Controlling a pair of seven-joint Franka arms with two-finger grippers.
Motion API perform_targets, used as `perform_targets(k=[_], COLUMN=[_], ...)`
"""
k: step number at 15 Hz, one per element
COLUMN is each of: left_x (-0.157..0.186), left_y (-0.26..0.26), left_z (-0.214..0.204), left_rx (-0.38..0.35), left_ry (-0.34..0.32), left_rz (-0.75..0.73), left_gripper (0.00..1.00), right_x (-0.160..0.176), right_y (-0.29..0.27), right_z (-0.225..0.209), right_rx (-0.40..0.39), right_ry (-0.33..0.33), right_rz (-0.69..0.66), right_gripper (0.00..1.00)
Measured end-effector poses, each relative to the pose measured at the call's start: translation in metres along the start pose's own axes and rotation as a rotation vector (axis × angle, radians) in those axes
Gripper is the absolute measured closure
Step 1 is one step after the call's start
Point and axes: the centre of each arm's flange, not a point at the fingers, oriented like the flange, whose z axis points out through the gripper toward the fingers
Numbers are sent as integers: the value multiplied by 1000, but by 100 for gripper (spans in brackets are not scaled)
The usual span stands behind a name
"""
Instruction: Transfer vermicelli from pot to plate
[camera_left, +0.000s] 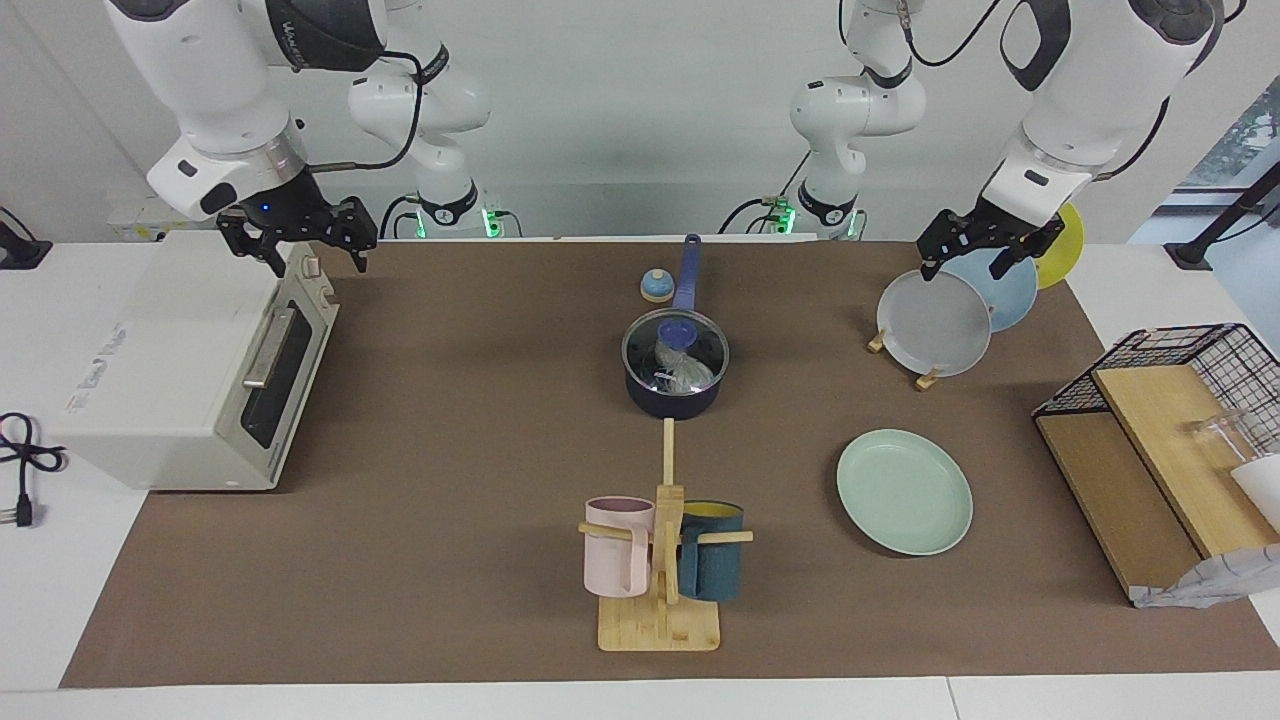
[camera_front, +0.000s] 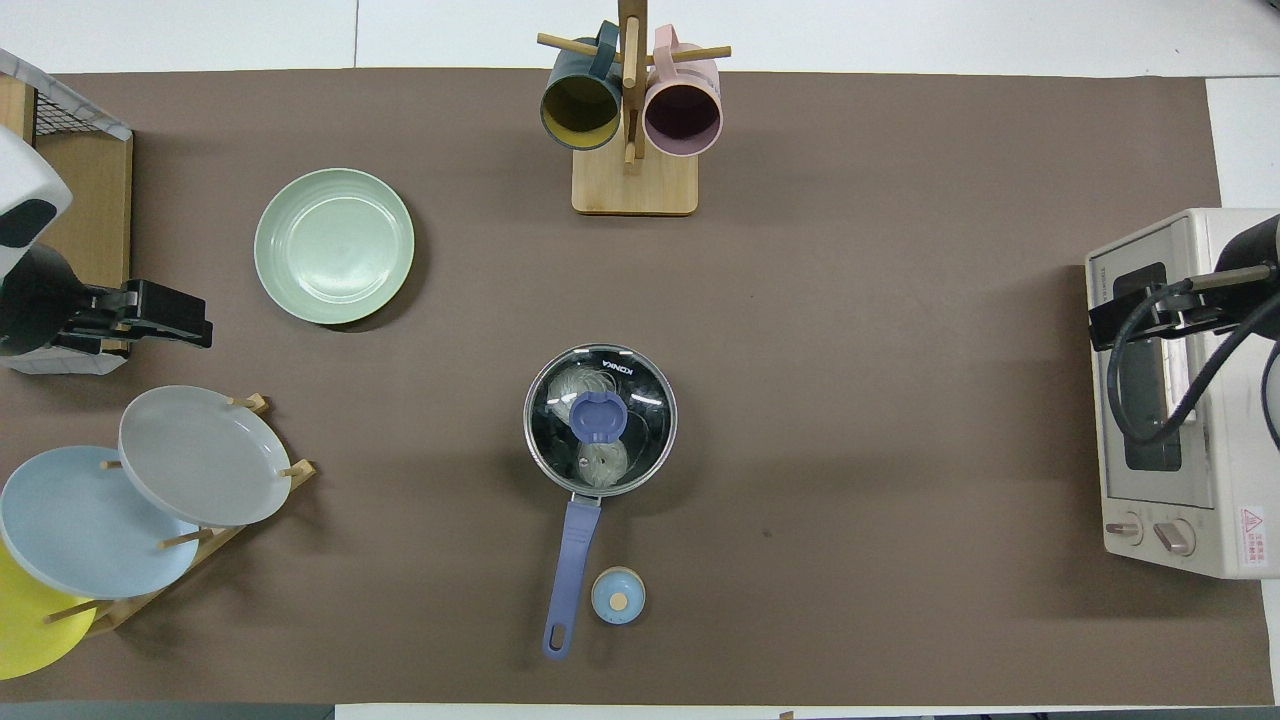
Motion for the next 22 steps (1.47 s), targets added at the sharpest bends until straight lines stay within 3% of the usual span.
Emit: perform_targets(k=[4,11,17,22], left_x=[0,0,0,0], left_y=[0,0,0,0], left_z=[0,0,0,0], left_rx=[0,0,0,0], left_ry=[0,0,0,0], left_rz=[0,0,0,0], left_gripper=[0,0,0,0], right_x=[3,20,40,25], right_y=[-42,-190,-345,-429], right_z=[0,10,69,116], right_rx=[6,44,42,39], right_ry=[0,8,50,56], right_rz=[2,59,121,96], right_gripper=[0,0,0,0])
